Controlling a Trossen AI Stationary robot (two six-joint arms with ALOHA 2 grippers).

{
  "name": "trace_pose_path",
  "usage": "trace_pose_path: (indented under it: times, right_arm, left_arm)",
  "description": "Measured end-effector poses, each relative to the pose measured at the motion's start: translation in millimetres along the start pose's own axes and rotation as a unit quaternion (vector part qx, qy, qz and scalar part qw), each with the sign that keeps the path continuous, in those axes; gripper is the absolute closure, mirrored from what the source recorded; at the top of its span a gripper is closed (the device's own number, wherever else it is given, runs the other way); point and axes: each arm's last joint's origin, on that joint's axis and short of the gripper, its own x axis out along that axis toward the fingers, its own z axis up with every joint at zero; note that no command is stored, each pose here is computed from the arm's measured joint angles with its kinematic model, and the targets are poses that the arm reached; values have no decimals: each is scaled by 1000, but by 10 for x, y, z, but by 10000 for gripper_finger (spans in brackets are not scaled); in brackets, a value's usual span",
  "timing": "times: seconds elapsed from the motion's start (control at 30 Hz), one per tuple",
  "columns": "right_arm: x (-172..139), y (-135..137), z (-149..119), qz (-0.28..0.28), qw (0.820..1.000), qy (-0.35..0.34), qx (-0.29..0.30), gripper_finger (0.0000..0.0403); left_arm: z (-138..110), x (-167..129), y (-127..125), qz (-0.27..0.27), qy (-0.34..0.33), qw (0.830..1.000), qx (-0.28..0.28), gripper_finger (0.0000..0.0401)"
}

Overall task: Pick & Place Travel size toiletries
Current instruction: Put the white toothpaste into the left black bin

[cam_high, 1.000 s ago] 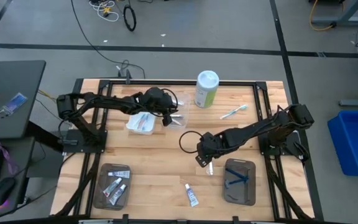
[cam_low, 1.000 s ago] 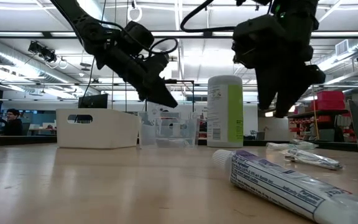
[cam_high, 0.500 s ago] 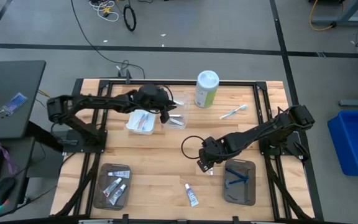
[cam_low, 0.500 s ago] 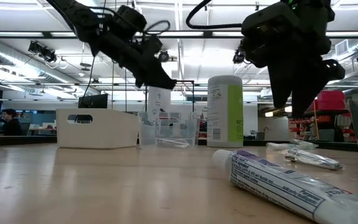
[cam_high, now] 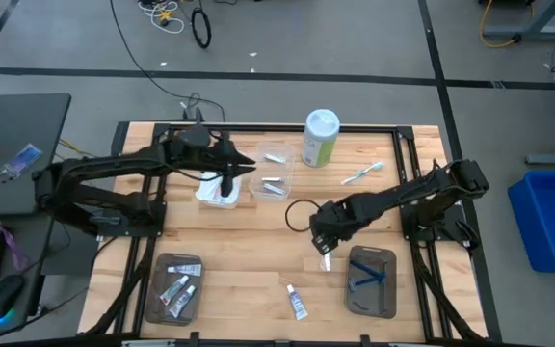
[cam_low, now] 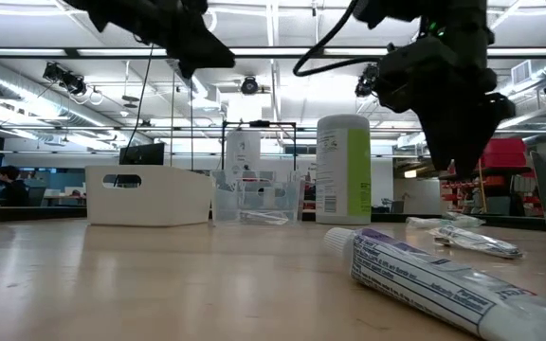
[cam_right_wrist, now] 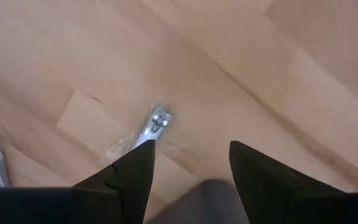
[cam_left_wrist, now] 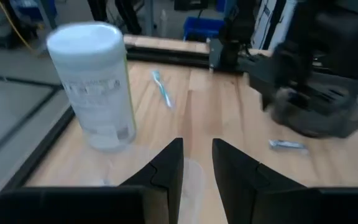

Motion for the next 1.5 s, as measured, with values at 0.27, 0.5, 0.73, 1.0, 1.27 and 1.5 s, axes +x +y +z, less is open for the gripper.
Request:
trace_pose_path:
  times: [0.27, 0.5, 0.73, 1.0, 1.27, 1.5]
  right_arm:
    - [-192, -428, 343, -80, 990, -17, -111, 192]
    - [-239, -775, 646, -140, 973, -2, -183, 184]
    - [-269, -1080, 917, -147, 973, 5, -176, 171]
    - [-276, -1214, 1037, -101, 984, 15, -146, 163]
    - [-224, -736, 845, -12, 984, -21, -176, 180]
    - [-225, -243, 650, 80, 972, -100, -199, 176]
  left_arm:
    - [-111, -152, -106, -17, 70, 997, -4, 318]
    - [-213, -90, -150, -28, 117, 993, 12, 320]
    - [-231, -60, -150, -29, 124, 992, 21, 320]
    - [-233, -57, -140, -16, 125, 991, 51, 320]
    - [-233, -57, -132, -3, 127, 991, 53, 320]
    - [-230, -56, -132, 1, 125, 992, 22, 320]
